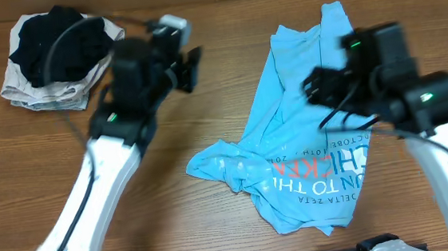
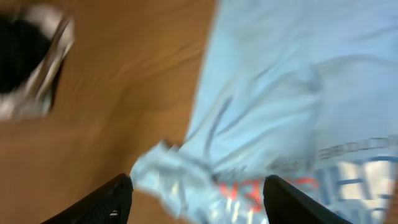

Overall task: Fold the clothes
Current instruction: 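Drag the light-blue T-shirt leftward to the table center with the right gripper, then reach the left gripper to the T-shirt's top edge and grasp it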

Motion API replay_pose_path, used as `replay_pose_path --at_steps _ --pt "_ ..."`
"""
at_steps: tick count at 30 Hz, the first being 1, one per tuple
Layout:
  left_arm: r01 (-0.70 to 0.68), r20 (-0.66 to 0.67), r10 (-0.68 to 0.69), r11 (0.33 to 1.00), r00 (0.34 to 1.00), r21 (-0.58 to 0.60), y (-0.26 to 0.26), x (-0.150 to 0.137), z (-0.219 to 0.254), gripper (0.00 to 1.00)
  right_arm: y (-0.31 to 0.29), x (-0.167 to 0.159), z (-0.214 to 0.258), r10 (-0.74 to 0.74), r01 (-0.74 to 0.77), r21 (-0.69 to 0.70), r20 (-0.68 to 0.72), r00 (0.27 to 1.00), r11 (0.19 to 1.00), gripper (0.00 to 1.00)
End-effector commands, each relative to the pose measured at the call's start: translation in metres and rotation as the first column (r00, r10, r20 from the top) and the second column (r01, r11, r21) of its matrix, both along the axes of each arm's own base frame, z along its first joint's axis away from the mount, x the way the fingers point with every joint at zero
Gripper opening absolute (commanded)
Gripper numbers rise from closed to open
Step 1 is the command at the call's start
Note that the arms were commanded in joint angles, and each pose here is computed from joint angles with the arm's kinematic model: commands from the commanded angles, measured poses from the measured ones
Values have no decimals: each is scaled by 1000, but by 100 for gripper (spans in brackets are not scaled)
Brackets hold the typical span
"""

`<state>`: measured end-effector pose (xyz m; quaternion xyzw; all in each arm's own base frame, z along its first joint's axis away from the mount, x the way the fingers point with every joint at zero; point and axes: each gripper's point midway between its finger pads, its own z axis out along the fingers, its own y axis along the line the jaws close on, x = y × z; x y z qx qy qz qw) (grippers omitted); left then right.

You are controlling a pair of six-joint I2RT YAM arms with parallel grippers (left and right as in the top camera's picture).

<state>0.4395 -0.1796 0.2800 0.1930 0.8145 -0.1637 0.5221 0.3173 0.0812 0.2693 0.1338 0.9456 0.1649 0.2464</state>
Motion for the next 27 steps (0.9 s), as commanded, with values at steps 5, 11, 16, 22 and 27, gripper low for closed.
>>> replay_pose_path --at_steps 5,11,16,22,27 --pt "241 -135 -244 970 960 -37 -98 60 -43 51 -86 11 9 -275 276 -13 30 961 961 79" --pt "293 -192 -293 956 937 -30 -154 106 -84 53 -100 10 7 -314 315 -16 25 949 949 84" --pt "313 -223 -310 950 924 -21 -182 120 -129 56 -100 10 1 -313 313 -21 10 950 949 85" --pt "340 -314 -327 940 891 -14 -206 107 -187 56 -101 10 -10 -296 296 -37 -13 955 955 86" --pt "346 -372 -309 938 875 35 -218 92 -220 57 -101 13 -17 -295 293 -45 -32 955 955 86"
